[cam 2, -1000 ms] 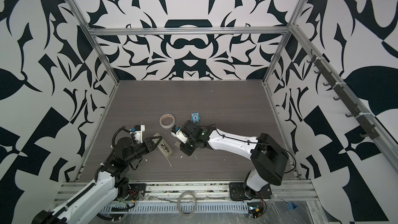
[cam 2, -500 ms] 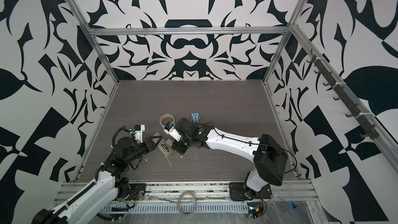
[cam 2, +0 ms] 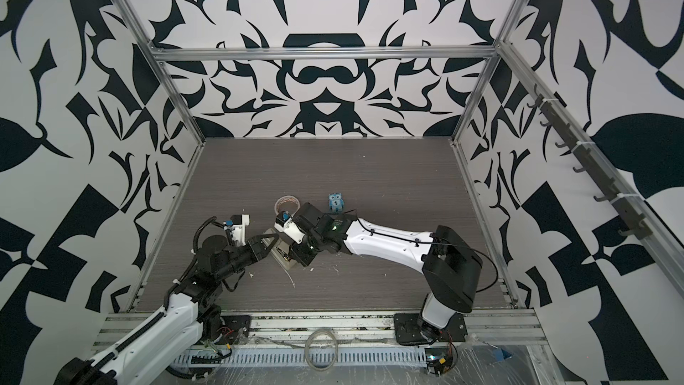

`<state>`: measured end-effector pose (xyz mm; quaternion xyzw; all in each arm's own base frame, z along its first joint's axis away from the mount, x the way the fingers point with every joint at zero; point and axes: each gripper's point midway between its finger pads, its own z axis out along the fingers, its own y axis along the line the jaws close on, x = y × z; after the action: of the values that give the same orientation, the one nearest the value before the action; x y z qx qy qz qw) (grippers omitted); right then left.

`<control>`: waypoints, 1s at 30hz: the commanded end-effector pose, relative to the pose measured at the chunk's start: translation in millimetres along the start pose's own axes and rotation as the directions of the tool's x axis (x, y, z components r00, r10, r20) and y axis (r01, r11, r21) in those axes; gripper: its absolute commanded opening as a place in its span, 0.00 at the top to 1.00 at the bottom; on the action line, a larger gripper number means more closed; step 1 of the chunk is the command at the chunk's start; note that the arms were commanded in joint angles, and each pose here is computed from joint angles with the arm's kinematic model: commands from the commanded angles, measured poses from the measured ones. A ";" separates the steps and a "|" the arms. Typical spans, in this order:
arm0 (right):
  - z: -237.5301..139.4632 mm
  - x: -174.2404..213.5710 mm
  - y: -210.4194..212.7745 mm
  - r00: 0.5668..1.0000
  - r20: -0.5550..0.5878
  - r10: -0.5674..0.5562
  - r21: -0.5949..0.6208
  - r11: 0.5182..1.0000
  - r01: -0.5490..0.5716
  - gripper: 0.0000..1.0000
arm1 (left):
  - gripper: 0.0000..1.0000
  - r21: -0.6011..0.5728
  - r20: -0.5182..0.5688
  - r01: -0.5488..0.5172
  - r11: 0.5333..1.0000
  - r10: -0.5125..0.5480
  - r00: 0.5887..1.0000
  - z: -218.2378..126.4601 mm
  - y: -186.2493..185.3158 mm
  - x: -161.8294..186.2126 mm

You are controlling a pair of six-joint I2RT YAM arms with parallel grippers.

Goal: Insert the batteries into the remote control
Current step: 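Lift the beige cover with the right gripper and carry it onto the remote, then slide the cover along the remote's battery opening with the right gripper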

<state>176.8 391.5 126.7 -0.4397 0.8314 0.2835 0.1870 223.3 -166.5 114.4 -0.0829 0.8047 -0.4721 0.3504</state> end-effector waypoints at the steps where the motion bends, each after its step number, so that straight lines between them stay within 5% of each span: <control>1: -11.0 -24.1 11.2 0.998 0.067 -0.007 -0.026 1.000 0.009 0.97 | 1.00 0.028 0.021 -0.023 0.999 0.022 1.000 -1.4 -6.7 -5.1; 30: 7.8 -19.7 7.9 0.999 0.033 0.023 -0.037 0.999 -0.022 0.98 | 1.00 0.018 0.021 -0.014 1.000 0.013 1.000 -1.0 -3.2 -3.9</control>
<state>179.9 400.6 114.5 -0.4292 0.8391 0.2862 0.1727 223.6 -166.0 114.0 -0.0842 0.8050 -0.4709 0.3508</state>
